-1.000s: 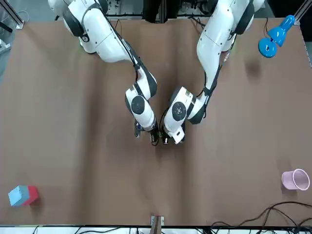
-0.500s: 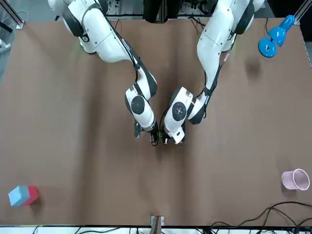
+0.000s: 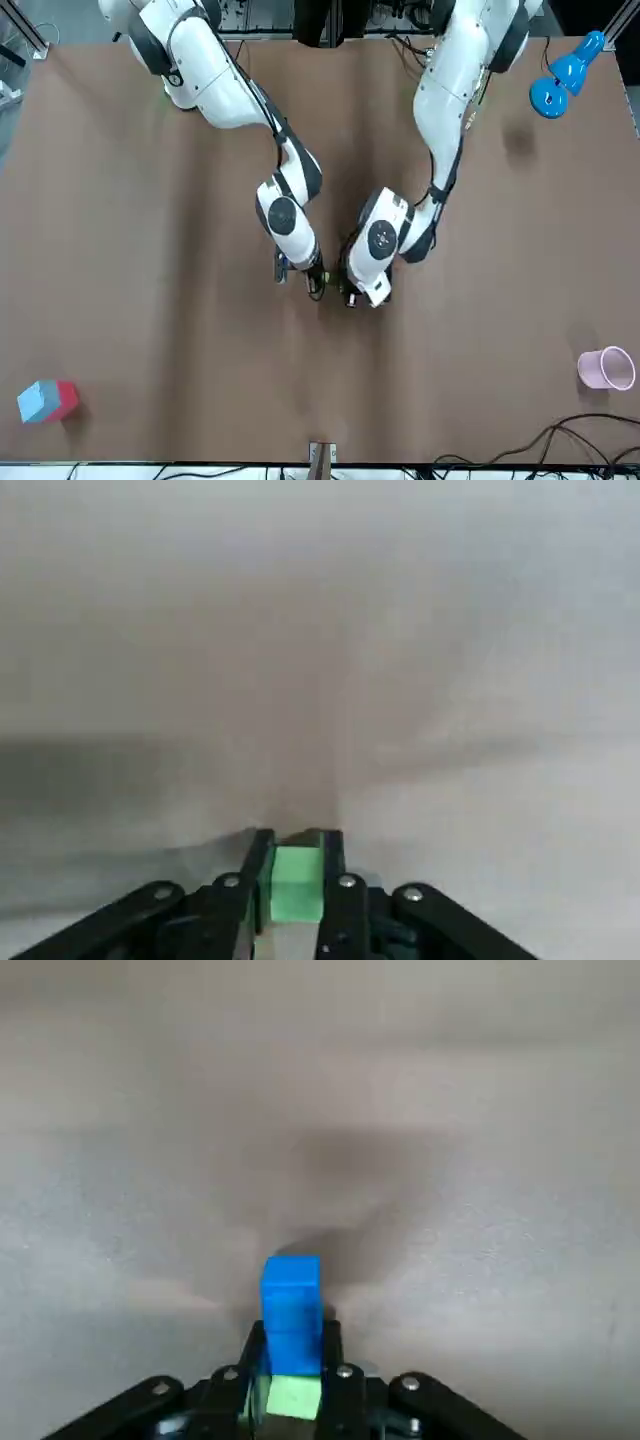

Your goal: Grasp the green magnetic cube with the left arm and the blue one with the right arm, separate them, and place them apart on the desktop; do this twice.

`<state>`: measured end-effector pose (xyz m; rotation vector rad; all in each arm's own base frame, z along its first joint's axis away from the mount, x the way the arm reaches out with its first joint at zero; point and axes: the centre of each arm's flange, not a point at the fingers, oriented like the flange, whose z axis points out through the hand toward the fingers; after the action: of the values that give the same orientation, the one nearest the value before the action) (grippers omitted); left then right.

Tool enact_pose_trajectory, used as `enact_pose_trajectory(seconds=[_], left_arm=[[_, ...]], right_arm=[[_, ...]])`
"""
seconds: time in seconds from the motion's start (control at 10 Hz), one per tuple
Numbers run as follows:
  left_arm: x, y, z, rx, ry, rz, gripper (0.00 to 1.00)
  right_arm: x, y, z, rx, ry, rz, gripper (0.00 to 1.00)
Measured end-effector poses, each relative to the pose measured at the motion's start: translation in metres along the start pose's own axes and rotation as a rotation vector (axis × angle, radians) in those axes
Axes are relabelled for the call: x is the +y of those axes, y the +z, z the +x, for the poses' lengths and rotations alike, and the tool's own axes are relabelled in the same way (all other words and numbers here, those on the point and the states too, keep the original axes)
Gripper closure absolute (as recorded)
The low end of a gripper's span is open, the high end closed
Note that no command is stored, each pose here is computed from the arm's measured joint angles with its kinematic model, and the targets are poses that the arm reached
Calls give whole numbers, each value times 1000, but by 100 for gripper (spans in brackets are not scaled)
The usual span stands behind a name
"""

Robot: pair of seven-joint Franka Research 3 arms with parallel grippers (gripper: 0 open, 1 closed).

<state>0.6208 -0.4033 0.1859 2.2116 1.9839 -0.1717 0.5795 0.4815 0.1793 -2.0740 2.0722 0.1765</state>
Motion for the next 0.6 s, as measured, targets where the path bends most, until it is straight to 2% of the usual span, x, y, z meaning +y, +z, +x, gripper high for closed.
enact_pose_trajectory(seconds=[0.3,0.5,0.6], left_arm=[[42,-41,74,-2,-8,-58,77],[57,-56,96,-4,6,-93,77],[59,-57,98,-7,14,-111,75]], right_arm=[[1,0,-1,0,-3,0,77],[3,-1,-6,-3,-9,1,74],[3,-2,-8,-5,-12,3,63]])
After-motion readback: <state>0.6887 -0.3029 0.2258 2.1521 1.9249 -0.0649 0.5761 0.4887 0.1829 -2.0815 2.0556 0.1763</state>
